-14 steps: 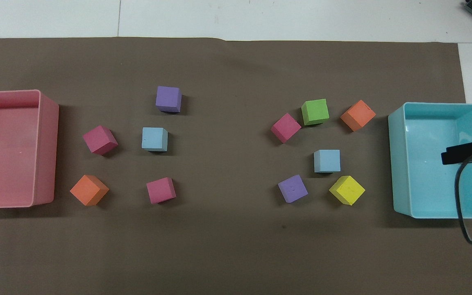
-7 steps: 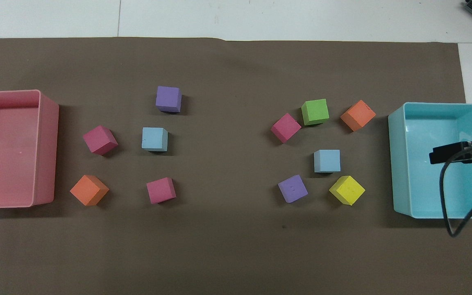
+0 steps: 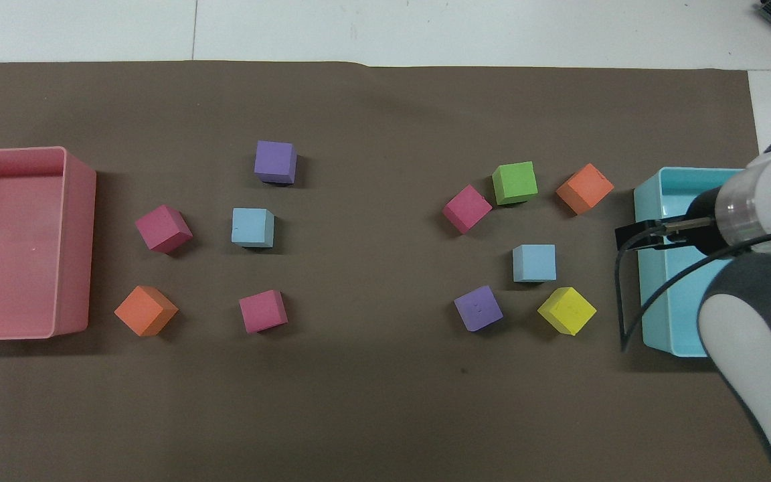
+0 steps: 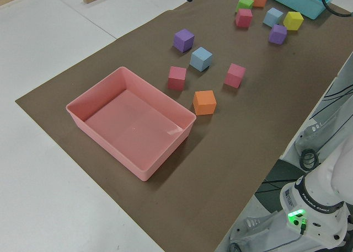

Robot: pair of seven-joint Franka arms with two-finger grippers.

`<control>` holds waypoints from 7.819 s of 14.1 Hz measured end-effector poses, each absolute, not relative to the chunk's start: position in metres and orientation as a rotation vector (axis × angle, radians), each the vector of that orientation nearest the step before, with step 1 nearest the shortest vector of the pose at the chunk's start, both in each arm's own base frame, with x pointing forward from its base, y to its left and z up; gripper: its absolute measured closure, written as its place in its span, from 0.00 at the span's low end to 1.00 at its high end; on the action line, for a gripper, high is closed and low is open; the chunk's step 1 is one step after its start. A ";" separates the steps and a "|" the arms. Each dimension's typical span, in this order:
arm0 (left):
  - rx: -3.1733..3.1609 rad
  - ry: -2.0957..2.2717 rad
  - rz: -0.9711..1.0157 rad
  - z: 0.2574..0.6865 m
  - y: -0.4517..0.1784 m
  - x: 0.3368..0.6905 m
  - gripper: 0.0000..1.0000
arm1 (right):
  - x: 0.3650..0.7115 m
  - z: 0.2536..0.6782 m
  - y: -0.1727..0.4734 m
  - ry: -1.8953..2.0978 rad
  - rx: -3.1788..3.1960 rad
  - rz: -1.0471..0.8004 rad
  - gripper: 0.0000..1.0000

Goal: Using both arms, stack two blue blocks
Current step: 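Reach the right gripper down to the light-blue cube near the yellow cube, then close the right gripper on the light-blue cube and lift it, then carry the light-blue cube with the right gripper toward the table center, then lower the light-blue cube at the center and open the right gripper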

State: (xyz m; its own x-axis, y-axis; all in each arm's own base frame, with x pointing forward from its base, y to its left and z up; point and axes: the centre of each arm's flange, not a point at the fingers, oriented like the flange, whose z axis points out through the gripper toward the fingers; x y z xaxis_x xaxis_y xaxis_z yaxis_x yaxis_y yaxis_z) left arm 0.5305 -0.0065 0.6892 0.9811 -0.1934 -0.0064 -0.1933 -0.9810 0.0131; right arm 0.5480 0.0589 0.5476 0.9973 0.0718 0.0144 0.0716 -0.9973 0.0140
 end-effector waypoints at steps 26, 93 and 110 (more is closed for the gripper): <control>3.112 -0.304 -0.037 0.686 -0.006 0.528 0.00 | 0.554 0.307 0.111 0.037 3.160 -0.041 0.00; 3.112 -0.305 -0.035 0.688 -0.007 0.527 0.00 | 0.563 0.315 0.411 0.140 3.179 0.043 0.43; 3.112 -0.314 -0.035 0.688 -0.009 0.526 0.00 | 0.566 0.320 0.413 0.140 3.190 0.071 0.00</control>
State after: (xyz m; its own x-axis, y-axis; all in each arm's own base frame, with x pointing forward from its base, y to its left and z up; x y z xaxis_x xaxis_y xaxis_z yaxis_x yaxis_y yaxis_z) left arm 0.5264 -0.0094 0.6877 0.9796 -0.1999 -0.0206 -0.1996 -0.9797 0.0162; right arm 0.5661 0.4132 0.3203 0.9952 0.0865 0.0465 0.0888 -0.9948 -0.0498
